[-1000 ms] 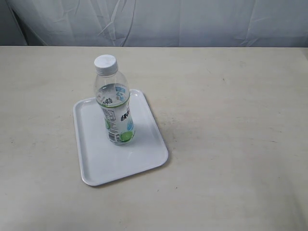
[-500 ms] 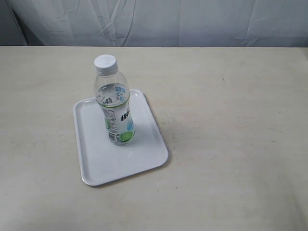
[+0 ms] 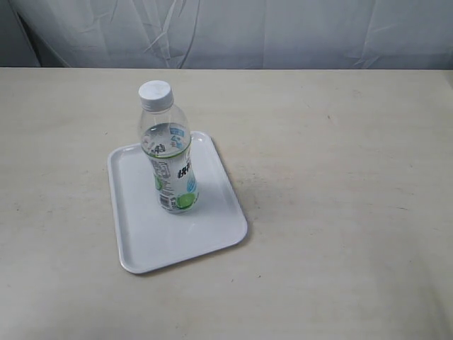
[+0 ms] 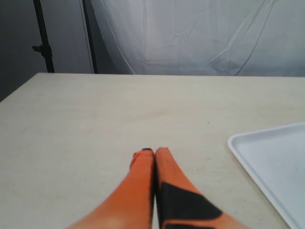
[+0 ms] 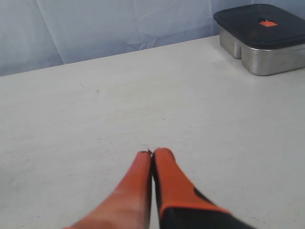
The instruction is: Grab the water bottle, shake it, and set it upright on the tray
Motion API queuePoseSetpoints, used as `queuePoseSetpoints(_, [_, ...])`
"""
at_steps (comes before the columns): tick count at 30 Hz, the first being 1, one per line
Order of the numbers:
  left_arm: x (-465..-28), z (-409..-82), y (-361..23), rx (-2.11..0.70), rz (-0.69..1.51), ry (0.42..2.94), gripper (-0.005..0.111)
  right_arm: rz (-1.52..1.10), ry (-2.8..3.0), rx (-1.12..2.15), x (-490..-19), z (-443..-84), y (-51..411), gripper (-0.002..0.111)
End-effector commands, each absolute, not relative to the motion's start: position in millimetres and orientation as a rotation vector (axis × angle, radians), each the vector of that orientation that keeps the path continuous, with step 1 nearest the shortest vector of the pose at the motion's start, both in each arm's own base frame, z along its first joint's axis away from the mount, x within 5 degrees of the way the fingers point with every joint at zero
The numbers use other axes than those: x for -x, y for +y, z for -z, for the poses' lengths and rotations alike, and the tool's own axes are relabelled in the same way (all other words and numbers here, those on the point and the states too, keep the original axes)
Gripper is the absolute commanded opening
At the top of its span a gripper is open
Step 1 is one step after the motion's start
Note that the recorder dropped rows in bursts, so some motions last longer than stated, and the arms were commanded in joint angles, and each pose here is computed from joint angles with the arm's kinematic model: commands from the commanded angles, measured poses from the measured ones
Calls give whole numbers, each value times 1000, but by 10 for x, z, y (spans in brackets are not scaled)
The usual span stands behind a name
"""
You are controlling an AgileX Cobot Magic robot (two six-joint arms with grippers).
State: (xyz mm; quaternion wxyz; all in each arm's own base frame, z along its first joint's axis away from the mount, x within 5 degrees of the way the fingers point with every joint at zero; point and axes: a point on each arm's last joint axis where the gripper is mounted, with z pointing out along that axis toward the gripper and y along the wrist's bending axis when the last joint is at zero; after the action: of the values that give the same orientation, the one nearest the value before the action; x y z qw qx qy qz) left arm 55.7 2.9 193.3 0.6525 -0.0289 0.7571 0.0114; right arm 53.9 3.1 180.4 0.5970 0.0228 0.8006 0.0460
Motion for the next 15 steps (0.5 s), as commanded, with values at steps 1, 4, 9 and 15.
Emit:
queuePoseSetpoints(1, [-558,-1946,31,75,-23,1687,0,-101,1848,-53,-538,-1807,28,4])
queuePoseSetpoints(4, [-558,-1946,31,75,-23,1687,0,-101,1848,-53,-538,-1807,28,4])
queuePoseSetpoints(9, [-558,-1946,31,75,-23,1687,0,-101,1848,-53,-538,-1807,28,4])
queuePoseSetpoints(15, [-557,-1944,31,74,-24,1689,0,-101,1848,-53,-538,-1807,28,4])
